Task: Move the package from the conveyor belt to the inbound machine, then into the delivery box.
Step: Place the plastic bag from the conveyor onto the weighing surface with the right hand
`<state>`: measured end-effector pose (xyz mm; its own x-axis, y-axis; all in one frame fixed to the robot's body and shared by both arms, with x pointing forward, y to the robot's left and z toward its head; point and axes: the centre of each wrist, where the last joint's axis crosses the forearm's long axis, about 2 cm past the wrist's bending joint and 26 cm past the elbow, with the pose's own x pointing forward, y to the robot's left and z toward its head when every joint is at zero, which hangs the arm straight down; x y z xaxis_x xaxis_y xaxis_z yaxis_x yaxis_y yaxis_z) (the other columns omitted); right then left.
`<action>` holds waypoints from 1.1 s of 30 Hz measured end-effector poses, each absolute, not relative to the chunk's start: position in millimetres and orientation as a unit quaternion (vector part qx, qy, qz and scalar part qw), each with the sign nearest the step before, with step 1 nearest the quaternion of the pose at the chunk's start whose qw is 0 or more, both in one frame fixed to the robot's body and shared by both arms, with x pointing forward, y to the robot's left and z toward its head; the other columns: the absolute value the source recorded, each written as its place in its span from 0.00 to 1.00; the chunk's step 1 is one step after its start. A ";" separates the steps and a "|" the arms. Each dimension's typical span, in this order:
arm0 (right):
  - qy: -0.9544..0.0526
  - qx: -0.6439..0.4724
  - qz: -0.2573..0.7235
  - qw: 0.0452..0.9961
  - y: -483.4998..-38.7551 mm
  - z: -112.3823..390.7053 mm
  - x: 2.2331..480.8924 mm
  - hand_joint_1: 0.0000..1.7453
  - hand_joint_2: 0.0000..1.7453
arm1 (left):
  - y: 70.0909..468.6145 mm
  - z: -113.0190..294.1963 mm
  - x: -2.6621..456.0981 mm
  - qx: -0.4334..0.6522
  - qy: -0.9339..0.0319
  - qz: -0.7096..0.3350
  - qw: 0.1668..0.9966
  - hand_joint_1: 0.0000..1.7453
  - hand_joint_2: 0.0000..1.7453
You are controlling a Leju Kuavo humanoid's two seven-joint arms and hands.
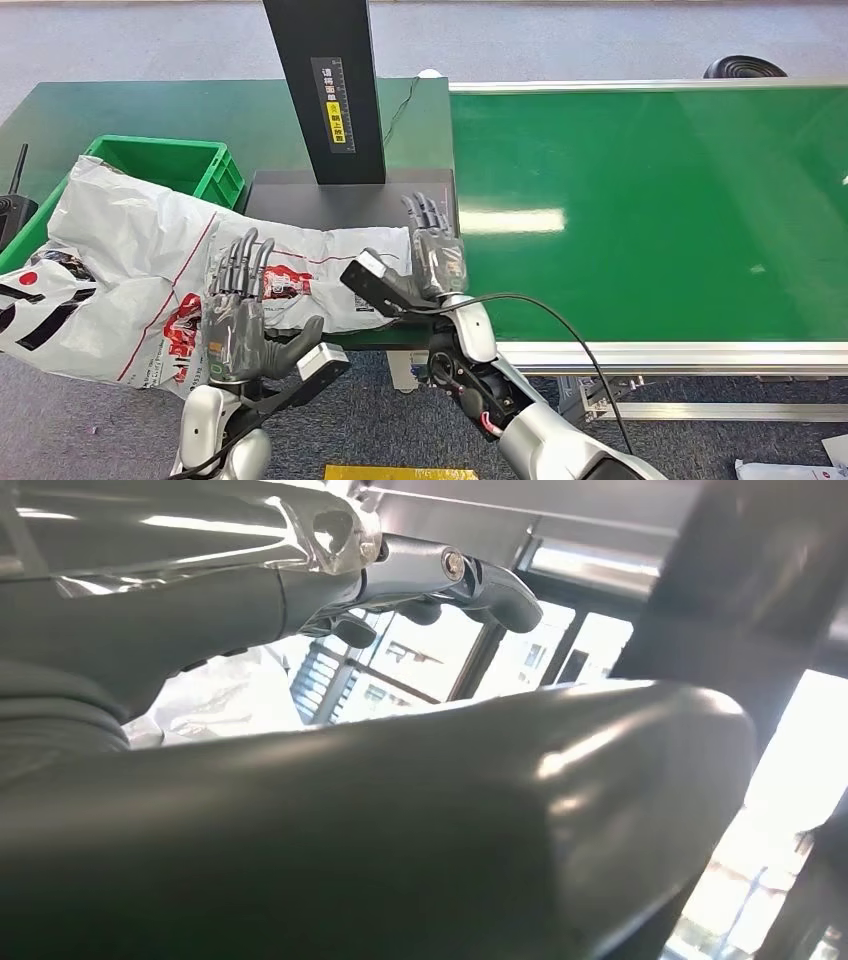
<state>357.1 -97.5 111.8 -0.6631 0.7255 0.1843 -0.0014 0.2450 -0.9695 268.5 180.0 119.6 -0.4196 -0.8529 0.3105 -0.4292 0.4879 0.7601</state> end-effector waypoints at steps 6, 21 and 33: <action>-0.714 -0.306 0.524 0.349 -138.5 114.7 375.2 0.00 0.00 | 182.1 95.4 292.2 0.440 -0.735 -0.362 0.369 0.00 0.00; -0.708 -0.376 0.470 0.369 -214.3 95.3 354.6 0.00 0.00 | 235.1 50.1 326.4 0.491 -0.604 -0.439 0.449 0.00 0.50; -0.710 -0.378 0.466 0.368 -224.9 85.1 333.8 0.00 0.00 | 243.2 42.8 323.3 0.490 -0.595 -0.443 0.459 0.00 1.00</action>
<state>333.8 -224.9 85.1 -0.4441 0.8797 0.1703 0.1933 0.2796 -0.9404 323.3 243.2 42.8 -0.0990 -0.9887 0.1127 -0.1757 0.1288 0.9760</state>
